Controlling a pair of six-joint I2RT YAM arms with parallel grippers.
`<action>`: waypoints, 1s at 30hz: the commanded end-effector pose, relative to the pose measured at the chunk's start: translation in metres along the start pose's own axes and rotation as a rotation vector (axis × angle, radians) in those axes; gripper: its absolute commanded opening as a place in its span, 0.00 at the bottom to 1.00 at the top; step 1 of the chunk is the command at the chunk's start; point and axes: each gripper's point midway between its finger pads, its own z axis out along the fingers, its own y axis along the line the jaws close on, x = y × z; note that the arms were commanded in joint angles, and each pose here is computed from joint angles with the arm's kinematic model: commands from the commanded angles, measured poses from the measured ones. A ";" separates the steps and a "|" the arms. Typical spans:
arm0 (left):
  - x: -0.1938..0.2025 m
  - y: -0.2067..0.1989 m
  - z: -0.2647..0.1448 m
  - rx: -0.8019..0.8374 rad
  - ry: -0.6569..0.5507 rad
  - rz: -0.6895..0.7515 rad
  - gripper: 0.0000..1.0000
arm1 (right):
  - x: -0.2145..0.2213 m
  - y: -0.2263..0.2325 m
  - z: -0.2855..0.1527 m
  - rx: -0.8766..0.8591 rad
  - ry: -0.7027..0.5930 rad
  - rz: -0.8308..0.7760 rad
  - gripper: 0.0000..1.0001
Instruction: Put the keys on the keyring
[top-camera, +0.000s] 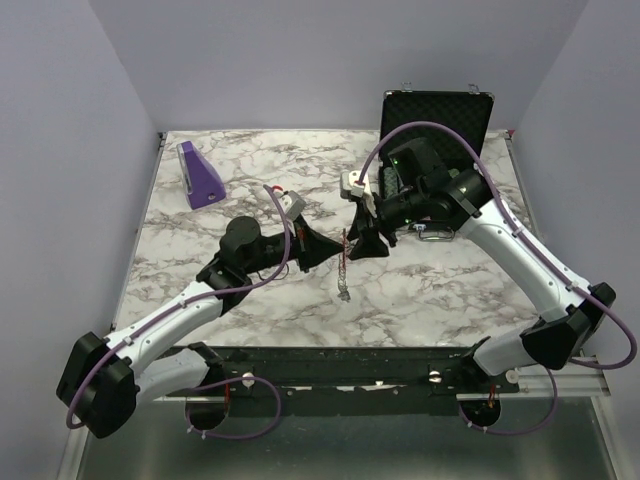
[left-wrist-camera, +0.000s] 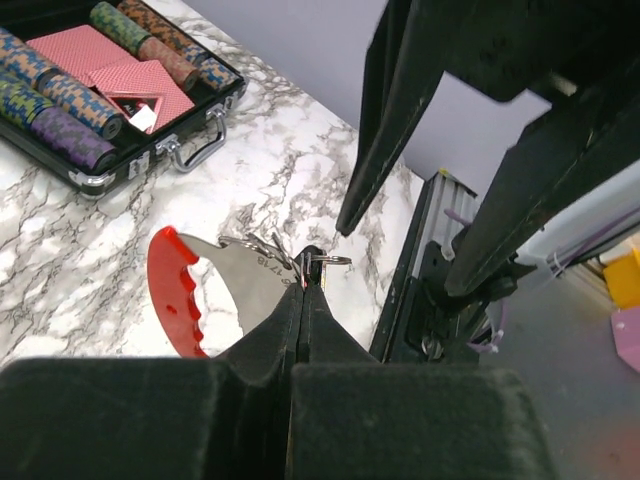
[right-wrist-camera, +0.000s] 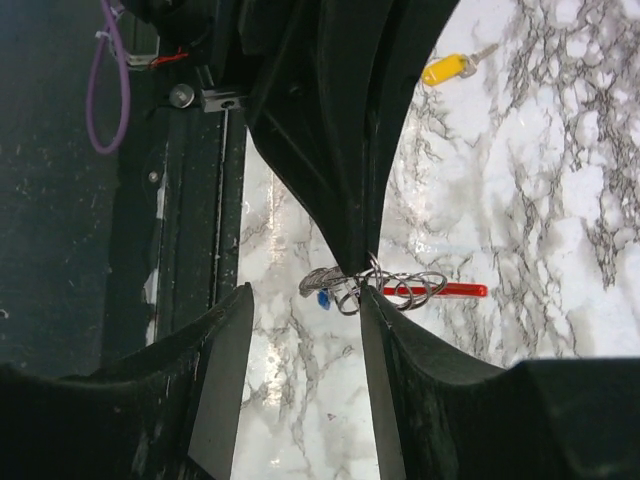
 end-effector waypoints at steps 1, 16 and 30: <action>-0.029 0.003 -0.003 -0.090 -0.086 -0.065 0.00 | -0.006 -0.019 -0.001 0.137 -0.051 0.080 0.55; -0.033 0.008 -0.007 -0.135 -0.110 -0.073 0.00 | 0.006 -0.040 0.013 0.199 -0.048 0.137 0.45; -0.038 0.011 -0.005 -0.155 -0.124 -0.093 0.00 | 0.013 -0.044 0.021 0.212 -0.024 0.134 0.40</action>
